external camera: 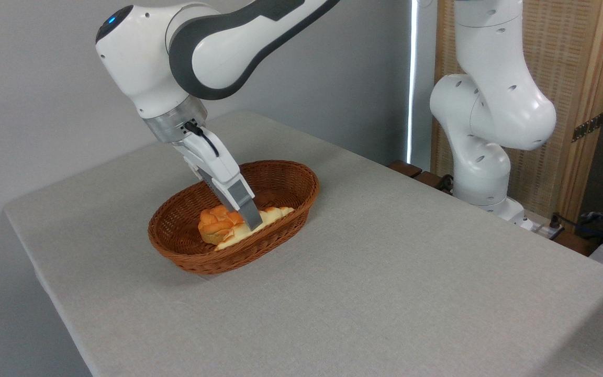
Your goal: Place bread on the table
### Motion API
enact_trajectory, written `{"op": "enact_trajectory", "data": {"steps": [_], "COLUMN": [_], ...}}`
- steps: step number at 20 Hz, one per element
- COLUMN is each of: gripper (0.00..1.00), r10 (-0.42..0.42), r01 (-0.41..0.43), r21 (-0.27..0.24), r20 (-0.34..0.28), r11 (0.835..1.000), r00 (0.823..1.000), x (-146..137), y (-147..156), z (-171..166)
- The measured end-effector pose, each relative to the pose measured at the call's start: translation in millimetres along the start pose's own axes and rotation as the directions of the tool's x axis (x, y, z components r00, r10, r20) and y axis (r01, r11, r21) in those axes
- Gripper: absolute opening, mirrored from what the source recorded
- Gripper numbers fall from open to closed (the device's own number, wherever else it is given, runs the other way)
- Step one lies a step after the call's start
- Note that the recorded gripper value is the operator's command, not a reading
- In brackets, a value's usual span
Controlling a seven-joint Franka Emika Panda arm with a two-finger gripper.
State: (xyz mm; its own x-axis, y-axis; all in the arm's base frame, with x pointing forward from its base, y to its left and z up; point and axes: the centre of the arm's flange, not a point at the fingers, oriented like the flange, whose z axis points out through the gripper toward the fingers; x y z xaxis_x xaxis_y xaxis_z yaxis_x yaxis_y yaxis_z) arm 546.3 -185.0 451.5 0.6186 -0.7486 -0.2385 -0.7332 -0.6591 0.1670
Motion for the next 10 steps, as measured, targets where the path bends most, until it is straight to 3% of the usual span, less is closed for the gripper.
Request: {"op": "enact_trajectory", "data": {"steps": [2,7,8,10], "gripper": [1.0,0.31,0.23,0.16], "r10": [0.013,0.028,0.028,0.028], "r01": [-0.013,-0.028,-0.028,-0.028], "r21": [-0.003,0.003,0.003,0.004], "r20": [0.011,0.016,0.015,0.015], "r11": [1.0,1.0,1.0,1.0], "r00": [1.0,0.999,1.0,1.0], "x": [7,14,15,15], "y": [7,12,12,12], "z": [5,11,11,10]}}
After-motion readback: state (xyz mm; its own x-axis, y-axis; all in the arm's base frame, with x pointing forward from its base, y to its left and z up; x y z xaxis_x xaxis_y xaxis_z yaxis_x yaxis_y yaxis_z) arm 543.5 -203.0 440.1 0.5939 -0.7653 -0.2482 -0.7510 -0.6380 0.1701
